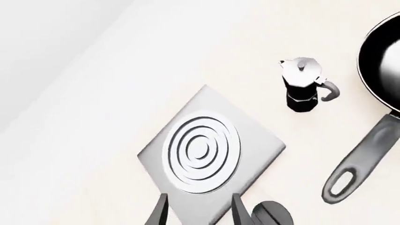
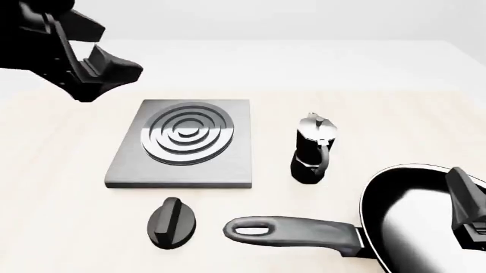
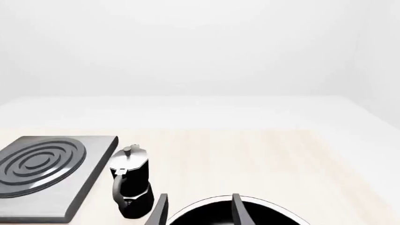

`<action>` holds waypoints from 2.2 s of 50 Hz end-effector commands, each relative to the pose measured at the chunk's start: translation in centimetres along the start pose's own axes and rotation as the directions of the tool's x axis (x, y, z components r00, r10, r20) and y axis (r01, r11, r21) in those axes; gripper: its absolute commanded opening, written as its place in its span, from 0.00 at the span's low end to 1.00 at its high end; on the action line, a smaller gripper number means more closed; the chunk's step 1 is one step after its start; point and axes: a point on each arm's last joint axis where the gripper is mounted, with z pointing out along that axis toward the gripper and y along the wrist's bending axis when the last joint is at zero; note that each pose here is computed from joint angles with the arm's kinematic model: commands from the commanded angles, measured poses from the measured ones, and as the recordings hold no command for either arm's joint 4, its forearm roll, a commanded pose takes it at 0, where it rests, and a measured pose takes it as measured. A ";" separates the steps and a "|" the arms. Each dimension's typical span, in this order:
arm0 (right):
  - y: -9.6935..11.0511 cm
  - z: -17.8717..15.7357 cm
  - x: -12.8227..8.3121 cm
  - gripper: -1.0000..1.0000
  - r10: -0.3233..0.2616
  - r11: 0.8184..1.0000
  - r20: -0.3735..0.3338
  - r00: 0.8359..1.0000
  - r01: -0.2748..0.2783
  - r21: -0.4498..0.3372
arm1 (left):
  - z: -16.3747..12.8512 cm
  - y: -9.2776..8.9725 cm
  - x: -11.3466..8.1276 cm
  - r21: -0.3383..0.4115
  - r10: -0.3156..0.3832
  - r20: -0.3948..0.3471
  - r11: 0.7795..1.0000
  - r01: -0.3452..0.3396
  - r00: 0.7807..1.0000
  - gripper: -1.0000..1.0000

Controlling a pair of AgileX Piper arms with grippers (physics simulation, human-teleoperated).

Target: Put the frying pan on the stove.

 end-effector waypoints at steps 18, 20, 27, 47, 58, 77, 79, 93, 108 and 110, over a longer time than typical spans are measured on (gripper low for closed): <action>0.0 -0.1 0.0 1.00 -0.005 1.000 0.005 1.000 0.005 0.002 | 5.2 -1.6 -3.8 0.302 0.444 -0.135 0.870 -0.390 0.886 1.00; 0.0 -0.1 0.0 1.00 -0.005 1.000 0.005 1.000 0.005 0.003 | 5.8 -1.3 -3.3 0.303 0.462 -0.148 0.863 -0.404 0.875 1.00; 0.0 -0.1 0.0 1.00 -0.005 1.000 0.005 1.000 0.005 0.002 | 7.7 -2.5 -3.7 0.342 0.512 -0.123 0.826 -0.448 0.850 1.00; 0.0 -0.1 0.0 1.00 -0.005 1.000 0.005 1.000 0.005 0.002 | 11.4 -7.3 -6.9 0.415 0.540 -0.037 0.773 -0.479 0.841 1.00; 0.0 -0.1 0.0 1.00 -0.005 1.000 0.005 1.000 0.005 0.002 | 12.9 -9.8 -7.0 0.463 0.526 -0.050 0.765 -0.447 0.849 1.00; 0.0 -0.1 0.0 1.00 -0.005 1.000 0.005 1.000 0.005 0.002 | 15.5 -14.6 -6.7 0.521 0.500 -0.063 0.754 -0.399 0.864 1.00; 0.0 -0.1 0.0 1.00 -0.005 1.000 0.005 1.000 0.005 0.002 | 15.6 -14.9 -6.6 0.526 0.499 -0.066 0.753 -0.395 0.864 1.00; 0.0 -0.1 0.0 1.00 -0.005 1.000 0.005 1.000 0.005 0.002 | 16.9 -17.7 -5.5 0.555 0.474 -0.095 0.756 -0.349 0.876 1.00; 0.0 -0.1 0.0 1.00 -0.005 1.000 0.005 1.000 0.005 0.002 | 17.6 -19.5 -4.4 0.572 0.456 -0.121 0.758 -0.313 0.882 1.00; 0.0 -0.1 0.0 1.00 -0.005 1.000 0.005 1.000 0.005 0.002 | 17.6 -19.6 -4.3 0.573 0.455 -0.123 0.758 -0.311 0.882 1.00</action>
